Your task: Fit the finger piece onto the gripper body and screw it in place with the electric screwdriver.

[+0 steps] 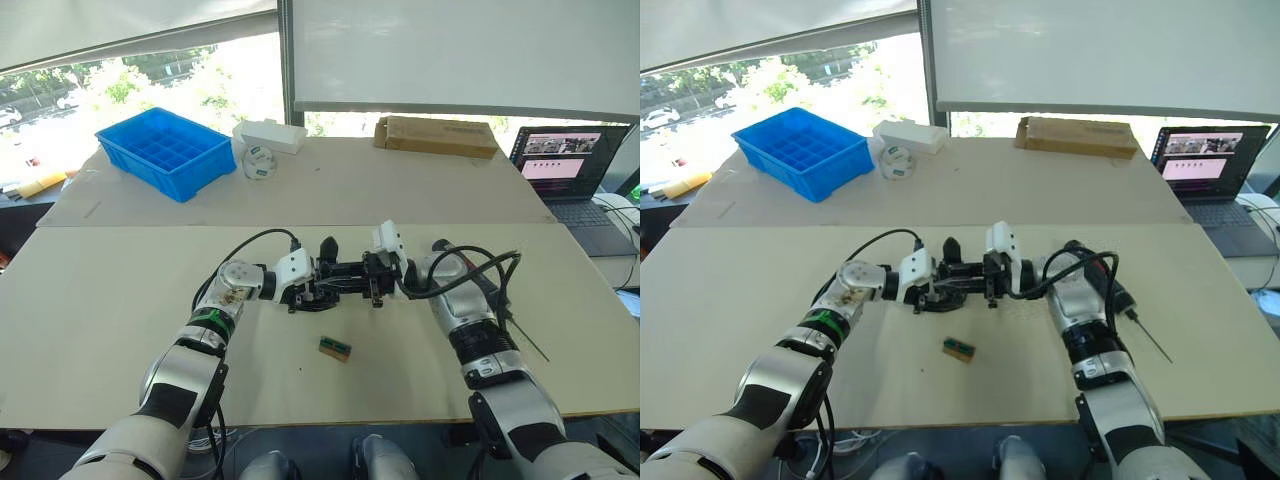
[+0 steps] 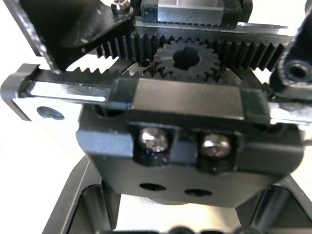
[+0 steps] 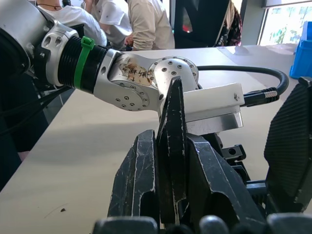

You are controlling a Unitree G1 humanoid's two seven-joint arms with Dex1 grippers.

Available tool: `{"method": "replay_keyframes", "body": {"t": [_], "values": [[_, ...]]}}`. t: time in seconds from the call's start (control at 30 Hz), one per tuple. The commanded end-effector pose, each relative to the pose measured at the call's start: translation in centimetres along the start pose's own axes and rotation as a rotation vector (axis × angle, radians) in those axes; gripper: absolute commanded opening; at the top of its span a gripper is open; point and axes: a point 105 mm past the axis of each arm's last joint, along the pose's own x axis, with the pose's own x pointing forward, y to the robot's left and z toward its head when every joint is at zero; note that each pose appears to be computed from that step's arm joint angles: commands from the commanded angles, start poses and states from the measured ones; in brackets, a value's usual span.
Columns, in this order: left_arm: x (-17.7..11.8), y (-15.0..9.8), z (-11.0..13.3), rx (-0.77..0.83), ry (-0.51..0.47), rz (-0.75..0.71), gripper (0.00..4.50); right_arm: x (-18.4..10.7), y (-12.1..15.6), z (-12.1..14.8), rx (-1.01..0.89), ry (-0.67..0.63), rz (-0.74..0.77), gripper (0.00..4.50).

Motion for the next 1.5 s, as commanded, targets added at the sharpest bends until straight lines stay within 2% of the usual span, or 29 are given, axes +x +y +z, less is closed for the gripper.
{"method": "replay_keyframes", "body": {"t": [0.03, 0.2, 0.3, 0.47, 0.7, 0.87, 1.07, 1.3, 1.5], "values": [[0.0, 1.1, 2.3, 0.082, -0.03, 0.007, 2.37, -0.8, 0.8, -6.5, 0.173, 0.244, -0.039, 0.36], [-0.1, 1.0, 2.1, 0.079, -0.029, 0.01, 2.37, -1.9, -0.3, -7.2, 0.164, 0.287, -0.122, 0.36], [0.0, 1.0, 2.2, 0.076, -0.033, 0.013, 2.37, -1.8, 0.0, -7.1, 0.143, 0.293, -0.104, 0.36], [0.1, 1.1, 2.2, 0.075, -0.035, 0.017, 2.37, -1.2, 1.0, -6.1, 0.135, 0.252, -0.043, 0.36], [0.0, 1.2, 2.2, 0.074, -0.035, 0.022, 2.37, -2.4, 0.7, -5.0, 0.114, 0.233, -0.046, 0.36], [0.1, 1.2, 2.2, 0.074, -0.035, 0.024, 2.37, -2.1, 0.7, -4.9, 0.1, 0.227, -0.049, 0.36], [-0.1, 1.1, 2.0, 0.075, -0.031, 0.023, 2.37, -2.2, 0.7, -3.6, 0.109, 0.14, -0.056, 0.36], [-0.2, 1.0, 1.9, 0.074, -0.034, 0.025, 2.37, -2.4, 1.5, -4.5, 0.114, 0.088, -0.091, 0.36], [-0.1, 1.0, 1.9, 0.075, -0.035, 0.023, 2.37, -1.6, 1.5, -3.8, 0.1, 0.082, -0.06, 0.36]]}}
